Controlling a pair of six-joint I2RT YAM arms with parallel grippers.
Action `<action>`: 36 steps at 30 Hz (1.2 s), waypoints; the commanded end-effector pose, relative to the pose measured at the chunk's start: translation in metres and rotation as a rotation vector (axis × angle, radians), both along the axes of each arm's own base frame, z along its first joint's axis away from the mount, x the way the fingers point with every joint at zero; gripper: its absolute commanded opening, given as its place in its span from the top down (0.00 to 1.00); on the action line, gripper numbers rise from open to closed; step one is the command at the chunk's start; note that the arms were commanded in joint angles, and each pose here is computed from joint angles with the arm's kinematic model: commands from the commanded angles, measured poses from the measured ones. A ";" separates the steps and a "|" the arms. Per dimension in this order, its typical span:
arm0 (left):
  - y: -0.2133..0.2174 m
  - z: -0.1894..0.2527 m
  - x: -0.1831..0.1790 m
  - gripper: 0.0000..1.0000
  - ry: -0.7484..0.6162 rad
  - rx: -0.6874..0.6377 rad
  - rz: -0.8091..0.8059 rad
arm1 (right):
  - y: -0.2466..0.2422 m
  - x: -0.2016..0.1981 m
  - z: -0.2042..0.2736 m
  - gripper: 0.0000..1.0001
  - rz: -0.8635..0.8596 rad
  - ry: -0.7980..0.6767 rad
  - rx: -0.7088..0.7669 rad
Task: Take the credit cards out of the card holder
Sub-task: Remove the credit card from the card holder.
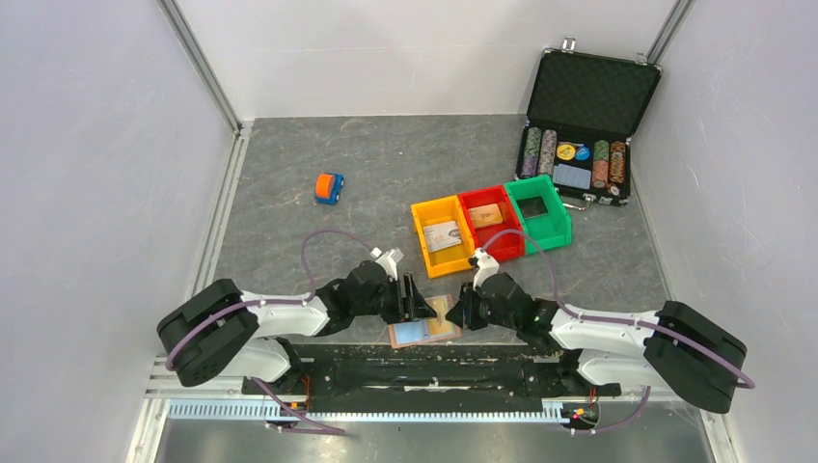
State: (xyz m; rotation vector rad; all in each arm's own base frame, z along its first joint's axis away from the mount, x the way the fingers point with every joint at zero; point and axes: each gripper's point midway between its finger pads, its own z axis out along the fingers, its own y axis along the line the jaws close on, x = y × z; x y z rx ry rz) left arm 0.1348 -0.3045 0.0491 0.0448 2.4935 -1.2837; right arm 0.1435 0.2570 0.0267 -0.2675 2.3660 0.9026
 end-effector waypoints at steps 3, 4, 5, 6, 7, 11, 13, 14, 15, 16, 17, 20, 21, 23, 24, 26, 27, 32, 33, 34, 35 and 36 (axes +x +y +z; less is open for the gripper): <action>-0.008 -0.005 0.008 0.35 -0.010 0.013 0.023 | 0.005 -0.004 -0.002 0.81 0.017 0.014 0.028; -0.009 -0.006 0.007 0.35 -0.008 0.012 0.022 | 0.005 -0.005 -0.002 0.82 0.018 0.018 0.035; -0.010 -0.006 0.007 0.36 -0.008 0.009 0.021 | 0.005 -0.007 -0.004 0.83 0.018 0.024 0.037; -0.011 -0.007 0.007 0.37 -0.008 0.009 0.019 | 0.004 -0.007 -0.005 0.84 0.018 0.027 0.040; -0.012 -0.007 0.007 0.38 -0.008 0.008 0.017 | 0.003 -0.008 -0.006 0.85 0.017 0.031 0.041; -0.015 -0.007 0.006 0.43 -0.002 -0.006 0.010 | 0.002 -0.011 -0.009 0.87 0.016 0.045 0.052; -0.018 -0.004 0.004 0.47 0.003 -0.030 0.005 | 0.002 -0.012 -0.010 0.87 0.013 0.049 0.054; -0.019 -0.002 0.003 0.49 0.007 -0.039 0.003 | 0.002 -0.013 -0.010 0.87 0.013 0.052 0.054; -0.019 -0.001 0.003 0.52 0.009 -0.049 0.003 | 0.001 -0.013 -0.011 0.88 0.011 0.054 0.055; -0.019 -0.001 0.002 0.54 0.014 -0.054 0.004 | 0.001 -0.013 -0.012 0.88 0.009 0.055 0.054; -0.019 0.001 0.001 0.56 0.018 -0.062 0.006 | 0.000 -0.014 -0.013 0.88 0.009 0.057 0.054; -0.019 0.006 0.000 0.60 0.029 -0.092 0.020 | -0.002 -0.014 -0.014 0.88 0.005 0.060 0.052; -0.018 0.008 -0.001 0.62 0.036 -0.106 0.027 | -0.002 -0.014 -0.015 0.88 0.001 0.061 0.051; -0.020 0.017 -0.001 0.68 0.035 -0.140 0.034 | -0.002 -0.014 -0.015 0.88 0.000 0.062 0.053; -0.020 0.020 0.000 0.69 0.031 -0.150 0.036 | -0.001 -0.014 -0.015 0.88 0.000 0.061 0.053; -0.020 0.025 0.000 0.73 0.025 -0.157 0.037 | -0.002 -0.014 -0.016 0.88 -0.004 0.065 0.051; -0.019 0.026 0.000 0.77 0.022 -0.156 0.040 | -0.002 -0.014 -0.015 0.88 -0.003 0.064 0.052; -0.016 0.025 -0.001 0.93 0.020 -0.153 0.048 | -0.002 -0.014 -0.016 0.88 -0.005 0.065 0.052; -0.016 0.024 -0.001 0.97 0.021 -0.150 0.048 | -0.002 -0.014 -0.016 0.88 -0.007 0.067 0.052; -0.016 0.022 -0.001 0.98 0.024 -0.147 0.047 | -0.002 -0.014 -0.016 0.88 -0.006 0.069 0.052; -0.015 0.021 -0.001 0.98 0.026 -0.145 0.047 | -0.002 -0.014 -0.016 0.88 -0.006 0.068 0.054; -0.015 0.020 -0.002 0.98 0.028 -0.146 0.046 | -0.002 -0.015 -0.017 0.88 -0.008 0.072 0.052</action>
